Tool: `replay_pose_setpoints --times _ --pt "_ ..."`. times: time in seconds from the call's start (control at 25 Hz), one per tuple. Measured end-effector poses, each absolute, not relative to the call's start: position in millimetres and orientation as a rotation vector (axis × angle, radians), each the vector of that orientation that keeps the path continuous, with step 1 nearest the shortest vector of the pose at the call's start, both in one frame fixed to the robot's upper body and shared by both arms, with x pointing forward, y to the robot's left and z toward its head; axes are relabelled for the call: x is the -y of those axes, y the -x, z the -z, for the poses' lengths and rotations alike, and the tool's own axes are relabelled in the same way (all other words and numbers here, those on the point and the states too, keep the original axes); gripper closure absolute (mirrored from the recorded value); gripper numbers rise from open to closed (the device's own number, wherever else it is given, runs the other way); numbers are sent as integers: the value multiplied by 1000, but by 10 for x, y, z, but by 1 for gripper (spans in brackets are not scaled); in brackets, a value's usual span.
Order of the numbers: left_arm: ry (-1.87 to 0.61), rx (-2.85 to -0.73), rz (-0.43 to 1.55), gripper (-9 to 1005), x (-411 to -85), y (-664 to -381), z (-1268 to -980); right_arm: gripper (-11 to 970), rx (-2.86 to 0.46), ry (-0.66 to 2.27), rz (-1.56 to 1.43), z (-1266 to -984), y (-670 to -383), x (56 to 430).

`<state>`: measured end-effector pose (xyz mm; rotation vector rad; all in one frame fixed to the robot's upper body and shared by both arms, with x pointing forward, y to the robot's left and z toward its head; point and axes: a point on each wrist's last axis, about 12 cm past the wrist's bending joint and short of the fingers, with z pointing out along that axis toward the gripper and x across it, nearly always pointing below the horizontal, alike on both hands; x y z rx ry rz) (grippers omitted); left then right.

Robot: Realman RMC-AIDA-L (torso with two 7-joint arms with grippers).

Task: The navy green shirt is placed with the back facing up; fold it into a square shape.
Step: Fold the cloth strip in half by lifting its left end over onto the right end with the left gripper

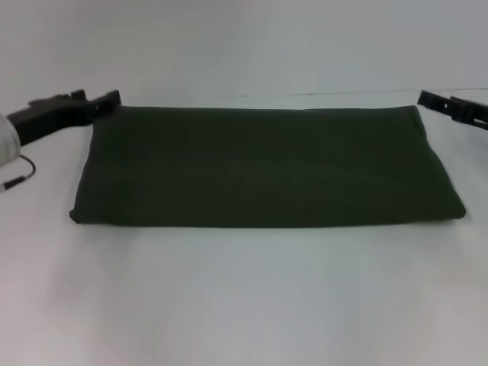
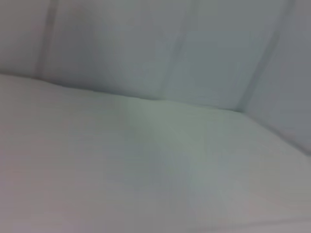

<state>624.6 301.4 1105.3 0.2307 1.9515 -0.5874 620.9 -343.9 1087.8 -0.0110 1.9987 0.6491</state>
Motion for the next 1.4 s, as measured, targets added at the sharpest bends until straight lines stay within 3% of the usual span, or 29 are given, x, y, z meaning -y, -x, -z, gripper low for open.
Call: replay_pose_setpoints --times 0.24,0.68,1.12,1.4 --pt "-320 -1925 764 271 -2986 -5913 -11030 168 -2019 42 -793 -10919 -5878 3625" --pt "-208 -1975 894 271 -3098 -5613 -10890 169 -2054 71 -983 -10909 -5406 3829" --pt "-170 -1998 878 272 -3148 -5566 -10830 168 -2267 -33 -909 -10887 -5519 3945" --pt "-168 -2037 819 272 -3207 -5579 -10796 217 -2320 -52 -861 -10875 -5613 3915"
